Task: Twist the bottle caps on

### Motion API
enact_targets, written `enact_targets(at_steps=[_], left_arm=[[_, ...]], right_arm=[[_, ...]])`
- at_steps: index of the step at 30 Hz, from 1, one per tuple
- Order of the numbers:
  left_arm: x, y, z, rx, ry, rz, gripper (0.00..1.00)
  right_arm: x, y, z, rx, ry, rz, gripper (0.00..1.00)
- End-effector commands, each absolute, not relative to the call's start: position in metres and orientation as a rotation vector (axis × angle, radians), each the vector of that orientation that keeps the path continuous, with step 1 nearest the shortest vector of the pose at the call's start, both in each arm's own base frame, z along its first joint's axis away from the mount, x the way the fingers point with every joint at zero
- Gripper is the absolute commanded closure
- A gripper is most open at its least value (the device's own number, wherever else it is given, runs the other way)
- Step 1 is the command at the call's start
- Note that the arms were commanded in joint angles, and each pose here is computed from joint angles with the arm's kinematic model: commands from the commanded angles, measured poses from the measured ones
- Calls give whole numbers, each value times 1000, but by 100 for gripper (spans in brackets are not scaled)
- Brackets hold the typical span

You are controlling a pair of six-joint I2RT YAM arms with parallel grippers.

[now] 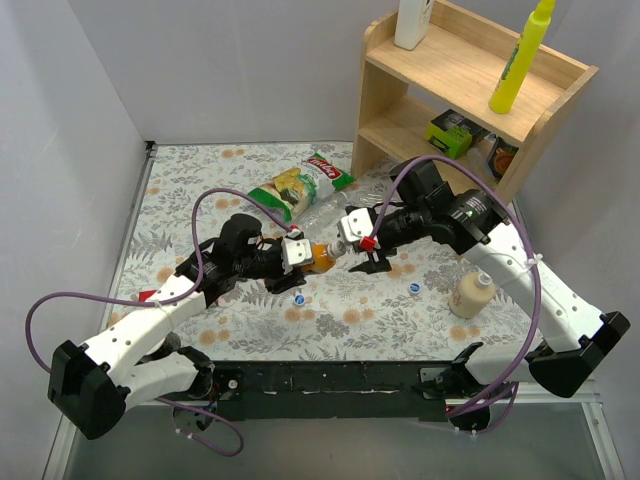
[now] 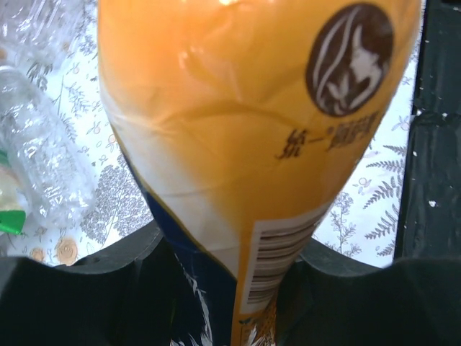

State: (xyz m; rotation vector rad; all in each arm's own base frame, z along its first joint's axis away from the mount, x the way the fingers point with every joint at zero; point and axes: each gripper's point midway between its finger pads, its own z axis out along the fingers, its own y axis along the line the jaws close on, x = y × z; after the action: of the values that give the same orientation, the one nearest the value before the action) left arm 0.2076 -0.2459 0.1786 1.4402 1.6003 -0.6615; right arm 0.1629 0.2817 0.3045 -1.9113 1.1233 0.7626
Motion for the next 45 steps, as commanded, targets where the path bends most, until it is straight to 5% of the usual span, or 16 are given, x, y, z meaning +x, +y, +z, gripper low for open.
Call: enact_targets(at_steps=[1, 21, 26, 29, 35, 41, 45], left_arm=[[198, -253, 200, 1500, 1489, -710, 100], [202, -252, 201, 1482, 1490, -689, 100], [205, -252, 203, 1473, 1480, -674, 100], [209, -252, 207, 1449, 1468, -650, 100], [242, -248, 234, 1263, 1437, -502, 100], [284, -230, 253, 1076, 1414, -249, 100], [298, -221, 252, 1004, 1444, -162, 100]], right_arm=[[175, 298, 322, -1919, 958, 660, 26], [156, 303, 324, -1998, 878, 694, 52], [154, 303, 312, -2044, 931, 728, 66], [160, 307, 307, -2032, 1008, 752, 83], [174, 328, 300, -1822, 1460, 951, 99], [207, 340, 279, -1297, 2169, 1330, 99], [215, 344, 268, -1248, 2229, 1384, 99]])
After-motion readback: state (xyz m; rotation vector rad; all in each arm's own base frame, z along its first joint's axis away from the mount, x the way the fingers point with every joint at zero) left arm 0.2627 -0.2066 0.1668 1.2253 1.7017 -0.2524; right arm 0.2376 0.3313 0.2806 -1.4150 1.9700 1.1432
